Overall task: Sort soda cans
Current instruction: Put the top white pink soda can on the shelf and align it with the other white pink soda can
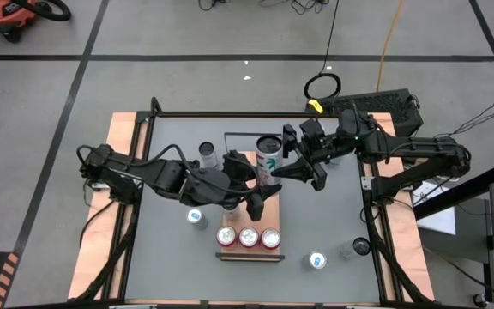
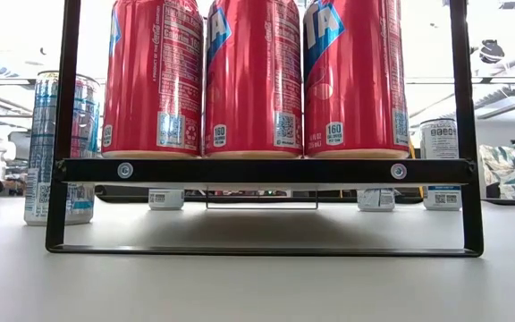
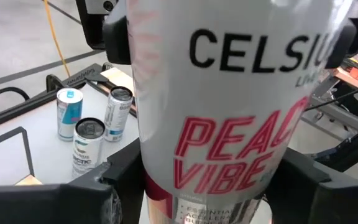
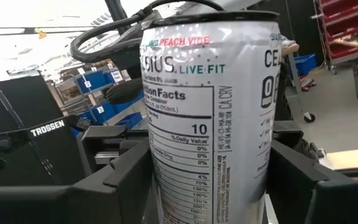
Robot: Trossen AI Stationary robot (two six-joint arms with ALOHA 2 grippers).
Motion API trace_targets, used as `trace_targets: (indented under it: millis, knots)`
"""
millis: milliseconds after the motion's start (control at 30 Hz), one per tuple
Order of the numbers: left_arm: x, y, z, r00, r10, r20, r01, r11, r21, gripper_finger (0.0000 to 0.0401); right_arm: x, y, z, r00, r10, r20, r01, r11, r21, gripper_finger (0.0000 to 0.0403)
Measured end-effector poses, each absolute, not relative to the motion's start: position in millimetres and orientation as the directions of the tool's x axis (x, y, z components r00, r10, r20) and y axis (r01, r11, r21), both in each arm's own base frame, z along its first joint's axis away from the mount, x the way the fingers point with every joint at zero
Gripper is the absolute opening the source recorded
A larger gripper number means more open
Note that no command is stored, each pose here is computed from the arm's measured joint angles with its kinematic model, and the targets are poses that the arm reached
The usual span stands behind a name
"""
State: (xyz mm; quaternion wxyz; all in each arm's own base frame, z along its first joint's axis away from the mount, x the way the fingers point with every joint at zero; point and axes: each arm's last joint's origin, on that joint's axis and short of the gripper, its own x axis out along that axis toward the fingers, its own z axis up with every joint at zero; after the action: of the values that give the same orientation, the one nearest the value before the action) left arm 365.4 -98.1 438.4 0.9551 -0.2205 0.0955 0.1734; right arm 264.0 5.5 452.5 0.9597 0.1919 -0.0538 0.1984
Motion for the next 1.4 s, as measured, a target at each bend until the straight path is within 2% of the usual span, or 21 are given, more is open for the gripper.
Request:
trace_targets:
  millis: [233,367,633,867,1067,1400]
  knots:
    - [363.5,-98.8,433.8,0.908,0.294,-0.299,-0.393,0.847,-0.358,0.0249,256.3,5.0,457.7,0.938,0.320,0.132,-0.345,0.848,0.401,0.0300]
    - [362.1,-98.3,430.7,0.896,0.301,-0.328,-0.407,0.850,-0.333,0.0249,248.1,4.1,472.0,0.953,0.283,0.111,-0.304,0.876,0.373,0.0324]
    - [360.7,-97.6,427.3,0.883,0.302,-0.360,-0.415,0.860,-0.297,0.0248,239.3,2.4,489.5,0.969,0.218,0.113,-0.243,0.911,0.334,0.0331]
    - [363.4,-99.0,425.5,0.888,0.282,-0.362,-0.390,0.881,-0.269,0.0248,250.6,3.0,482.6,0.966,0.245,0.083,-0.258,0.918,0.300,0.0331]
    - [367.3,-98.3,421.2,0.883,0.285,-0.373,-0.395,0.881,-0.262,0.0247,257.6,3.7,478.7,0.960,0.270,0.071,-0.279,0.913,0.298,0.0311]
    - [367.1,-98.1,421.4,0.882,0.290,-0.372,-0.401,0.876,-0.268,0.0247,257.1,4.3,479.7,0.951,0.299,0.081,-0.309,0.906,0.288,0.0217]
